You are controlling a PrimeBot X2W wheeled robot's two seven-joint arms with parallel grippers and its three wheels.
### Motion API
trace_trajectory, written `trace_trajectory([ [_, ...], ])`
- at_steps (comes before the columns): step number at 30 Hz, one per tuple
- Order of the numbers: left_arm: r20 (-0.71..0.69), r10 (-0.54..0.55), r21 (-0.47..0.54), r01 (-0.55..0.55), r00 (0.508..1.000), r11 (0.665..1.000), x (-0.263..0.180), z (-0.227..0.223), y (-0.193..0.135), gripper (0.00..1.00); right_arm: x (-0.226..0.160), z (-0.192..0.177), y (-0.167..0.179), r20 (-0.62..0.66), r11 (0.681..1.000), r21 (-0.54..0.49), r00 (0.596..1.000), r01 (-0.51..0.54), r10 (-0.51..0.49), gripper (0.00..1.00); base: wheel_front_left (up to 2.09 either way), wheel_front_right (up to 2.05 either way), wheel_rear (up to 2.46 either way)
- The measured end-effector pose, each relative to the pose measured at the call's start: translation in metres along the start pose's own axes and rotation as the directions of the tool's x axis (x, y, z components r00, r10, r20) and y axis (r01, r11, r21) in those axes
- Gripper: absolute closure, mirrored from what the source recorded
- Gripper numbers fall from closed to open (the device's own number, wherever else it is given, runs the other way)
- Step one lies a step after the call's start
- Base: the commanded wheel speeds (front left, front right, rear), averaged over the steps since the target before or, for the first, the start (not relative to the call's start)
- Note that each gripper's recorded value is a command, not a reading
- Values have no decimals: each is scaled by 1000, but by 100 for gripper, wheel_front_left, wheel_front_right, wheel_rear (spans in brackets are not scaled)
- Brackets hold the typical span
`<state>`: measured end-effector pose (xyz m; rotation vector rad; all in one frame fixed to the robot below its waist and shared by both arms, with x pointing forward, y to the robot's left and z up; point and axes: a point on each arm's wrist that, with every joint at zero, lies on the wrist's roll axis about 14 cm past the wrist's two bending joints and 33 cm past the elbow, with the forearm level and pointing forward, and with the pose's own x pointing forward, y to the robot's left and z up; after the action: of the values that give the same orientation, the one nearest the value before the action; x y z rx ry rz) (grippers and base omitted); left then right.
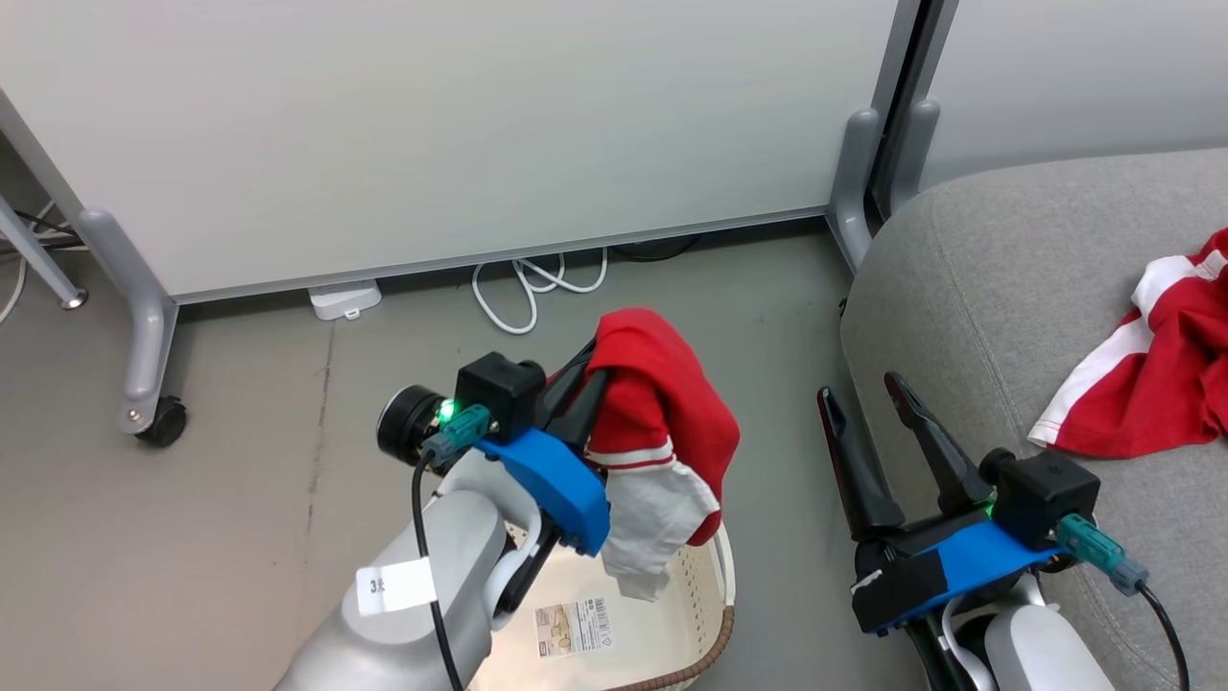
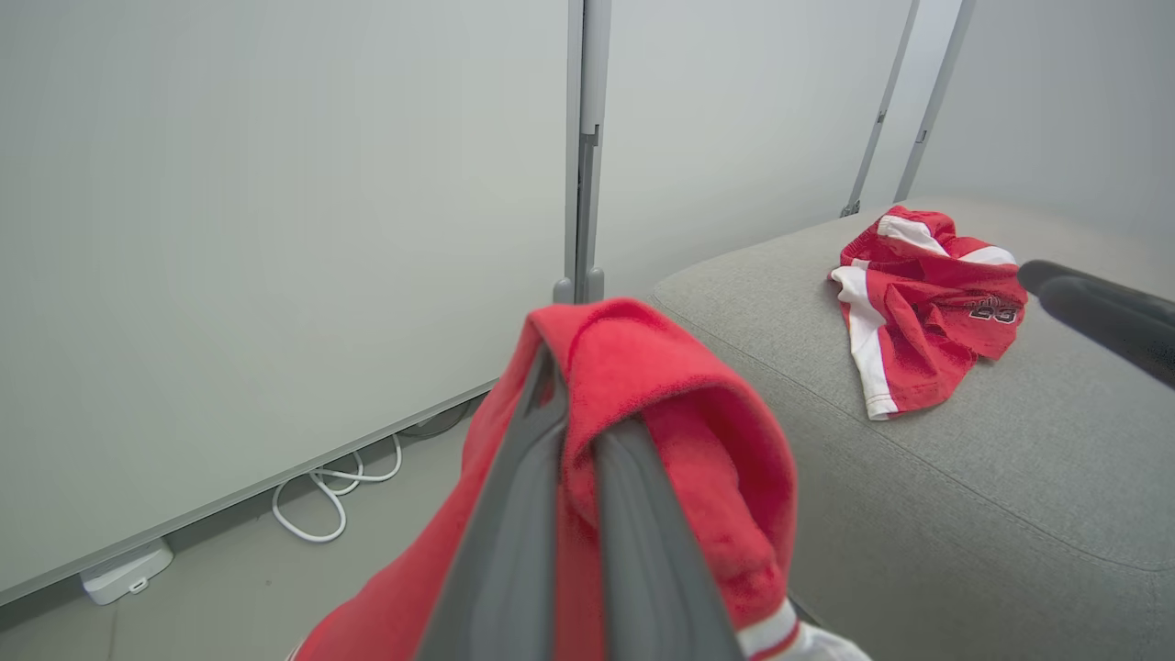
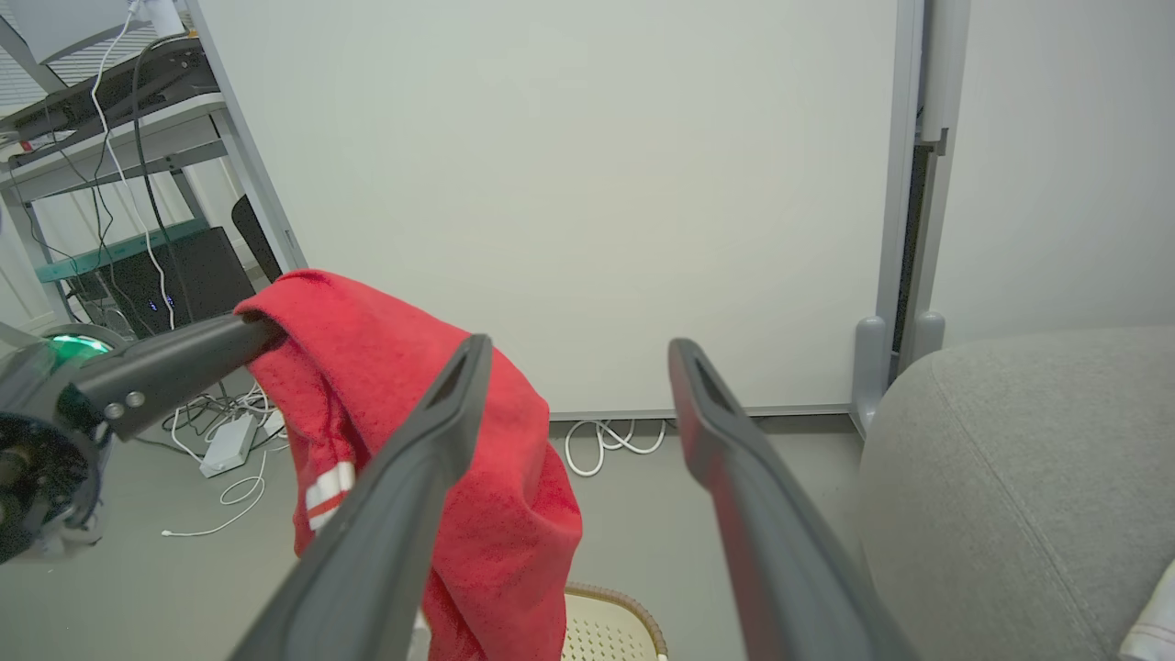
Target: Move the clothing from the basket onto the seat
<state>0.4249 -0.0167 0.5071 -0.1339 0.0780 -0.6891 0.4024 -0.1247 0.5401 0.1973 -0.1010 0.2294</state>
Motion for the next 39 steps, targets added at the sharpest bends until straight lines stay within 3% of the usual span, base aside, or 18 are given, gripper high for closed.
trace_trajectory([
  [22, 5, -91, 57, 91, 996, 994, 24, 52, -28, 100, -13, 3, 5, 7, 1000, 15, 1000, -4, 3, 0, 0, 0, 0],
  [39, -19, -106, 46, 106, 994, 993, 27, 48, -32, 100, -15, -7, 9, -40, 1000, -6, 999, -16, 16, 0, 0, 0, 0],
])
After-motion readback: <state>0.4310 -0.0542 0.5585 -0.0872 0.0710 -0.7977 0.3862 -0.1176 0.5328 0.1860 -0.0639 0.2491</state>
